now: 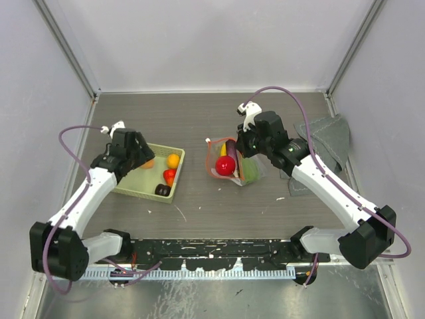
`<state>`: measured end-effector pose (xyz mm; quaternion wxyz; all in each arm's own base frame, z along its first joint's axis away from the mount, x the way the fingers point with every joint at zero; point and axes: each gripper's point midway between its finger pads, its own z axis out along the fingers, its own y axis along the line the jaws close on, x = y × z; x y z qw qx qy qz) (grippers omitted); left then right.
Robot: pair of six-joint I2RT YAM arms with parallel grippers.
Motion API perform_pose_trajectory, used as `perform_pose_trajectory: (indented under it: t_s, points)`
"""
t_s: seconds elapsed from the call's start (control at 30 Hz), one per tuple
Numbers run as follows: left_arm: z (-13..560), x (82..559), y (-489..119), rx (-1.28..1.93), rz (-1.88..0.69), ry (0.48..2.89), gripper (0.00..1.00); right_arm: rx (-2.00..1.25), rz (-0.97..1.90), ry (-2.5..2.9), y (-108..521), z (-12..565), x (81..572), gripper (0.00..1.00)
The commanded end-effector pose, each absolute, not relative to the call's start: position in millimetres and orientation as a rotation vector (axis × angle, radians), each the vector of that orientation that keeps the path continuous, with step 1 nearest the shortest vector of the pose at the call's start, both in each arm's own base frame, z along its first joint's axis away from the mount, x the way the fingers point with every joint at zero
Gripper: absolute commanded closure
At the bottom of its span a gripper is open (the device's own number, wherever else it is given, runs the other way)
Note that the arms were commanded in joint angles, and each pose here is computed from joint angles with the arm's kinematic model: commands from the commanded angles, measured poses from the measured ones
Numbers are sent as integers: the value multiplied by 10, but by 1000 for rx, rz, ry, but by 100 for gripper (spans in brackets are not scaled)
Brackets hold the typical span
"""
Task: Place the food in the zip-top bag and seal the zipper
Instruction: Pick up the fake fruit from the bin, then place the fake fruit in the zipper food storage bag.
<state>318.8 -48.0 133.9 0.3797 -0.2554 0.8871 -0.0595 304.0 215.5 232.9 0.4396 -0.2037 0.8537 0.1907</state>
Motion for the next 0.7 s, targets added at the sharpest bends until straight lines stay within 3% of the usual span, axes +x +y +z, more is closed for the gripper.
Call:
perform_pose_trajectory:
  t_s: [0.0,0.3,0.67]
  points:
    - [1823,3190,-916,-467,-358,2146,49,-497,513,2026,2218,2602,3079,100]
    - [2305,2983,-1761,-121,-666,1973,50,-499,510,2026,2213,2607,3076,100]
    - [2544,2674,-2621,233,-865,1803,50,-500,506,2030,2198,2591,3066,100]
